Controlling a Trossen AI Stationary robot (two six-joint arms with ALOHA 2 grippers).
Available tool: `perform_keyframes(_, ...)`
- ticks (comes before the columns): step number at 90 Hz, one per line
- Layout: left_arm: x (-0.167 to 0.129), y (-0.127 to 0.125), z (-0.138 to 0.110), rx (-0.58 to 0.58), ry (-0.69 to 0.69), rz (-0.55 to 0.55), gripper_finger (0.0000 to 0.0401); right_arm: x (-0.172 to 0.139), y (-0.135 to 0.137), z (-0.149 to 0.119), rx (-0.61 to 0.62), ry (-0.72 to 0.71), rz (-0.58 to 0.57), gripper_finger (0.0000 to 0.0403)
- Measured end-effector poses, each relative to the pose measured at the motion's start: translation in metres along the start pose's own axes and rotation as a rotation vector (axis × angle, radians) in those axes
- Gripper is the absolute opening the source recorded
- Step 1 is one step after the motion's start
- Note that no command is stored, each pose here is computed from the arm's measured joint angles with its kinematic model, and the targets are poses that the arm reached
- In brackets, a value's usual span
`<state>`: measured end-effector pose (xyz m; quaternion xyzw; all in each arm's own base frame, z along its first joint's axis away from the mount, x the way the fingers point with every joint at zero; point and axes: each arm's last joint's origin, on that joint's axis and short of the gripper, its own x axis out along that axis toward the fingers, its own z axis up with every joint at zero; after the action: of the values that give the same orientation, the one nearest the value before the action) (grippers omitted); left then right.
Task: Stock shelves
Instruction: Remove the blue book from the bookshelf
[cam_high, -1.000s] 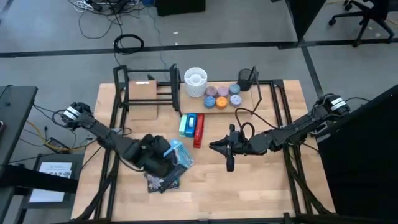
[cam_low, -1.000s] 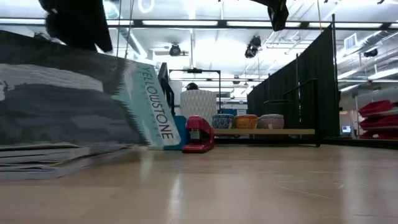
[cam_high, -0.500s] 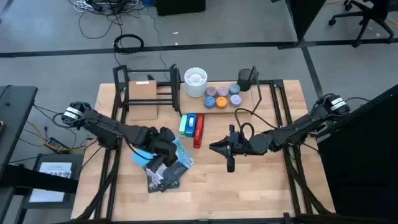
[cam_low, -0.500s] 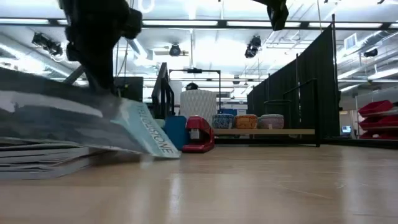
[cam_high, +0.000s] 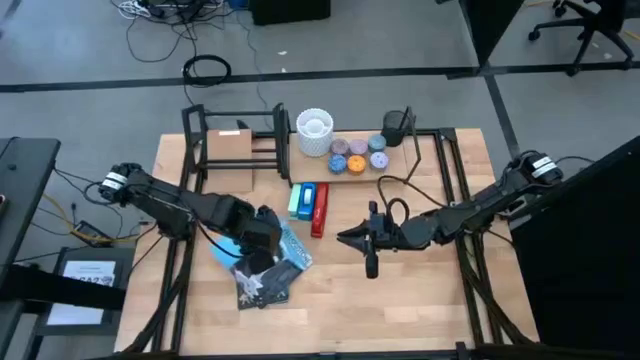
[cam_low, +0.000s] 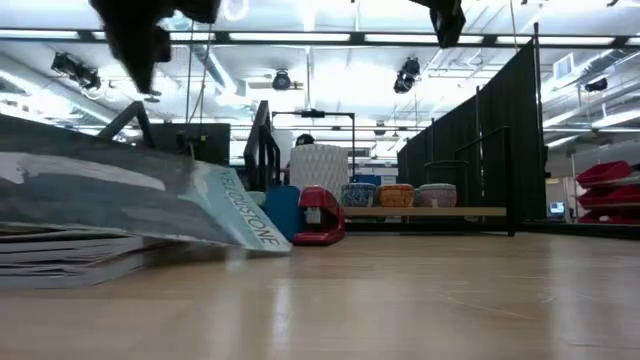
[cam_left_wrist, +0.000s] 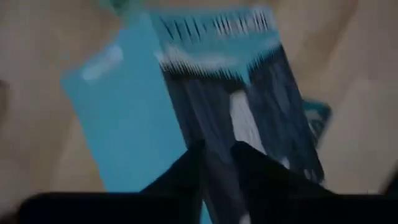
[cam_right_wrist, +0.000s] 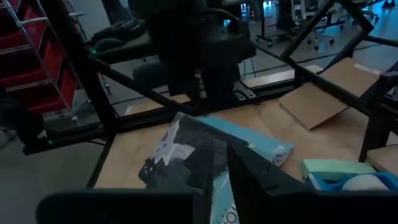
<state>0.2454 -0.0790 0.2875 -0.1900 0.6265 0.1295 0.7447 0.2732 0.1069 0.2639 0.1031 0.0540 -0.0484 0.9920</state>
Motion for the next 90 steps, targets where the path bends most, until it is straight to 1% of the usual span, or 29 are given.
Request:
perform_keyframes(10,0.009,0.003,-0.009,-0.045,0.066,0.038,0.0210,0.000,0.000,0.000,-0.001,0.002,-0.001,0.0020)
perform_keyframes(24,0.023,0.006,-0.012,-0.106,0.081,0.052,0.0322,0.000,0.000,0.000,-0.002,0.003,-0.001,0.0020)
perform_keyframes(33,0.039,0.009,-0.014,-0.124,0.072,0.055,0.0376,0.000,-0.001,0.000,-0.002,0.007,0.013,0.0020)
perform_keyframes(39,0.050,0.014,-0.019,-0.144,0.092,0.085,0.0393,0.001,0.000,0.000,-0.002,0.012,0.028,0.0020)
perform_keyframes(55,0.083,0.026,-0.032,-0.202,0.126,0.119,0.0383,0.001,0.000,-0.001,-0.002,0.017,0.044,0.0020)
perform_keyframes(66,0.100,0.031,-0.038,-0.231,0.113,0.108,0.0359,0.001,0.000,-0.001,-0.002,0.018,0.044,0.0020)
perform_keyframes(73,0.111,0.036,-0.042,-0.257,0.108,0.105,0.0331,0.001,0.000,-0.001,-0.003,0.018,0.043,0.0020)
perform_keyframes(78,0.117,0.038,-0.045,-0.279,0.102,0.103,0.0304,0.001,0.000,-0.001,-0.002,0.017,0.043,0.0020)
perform_keyframes(90,0.123,0.044,-0.050,-0.298,0.095,0.127,0.0219,0.001,0.000,-0.001,-0.002,0.018,0.042,0.0020)
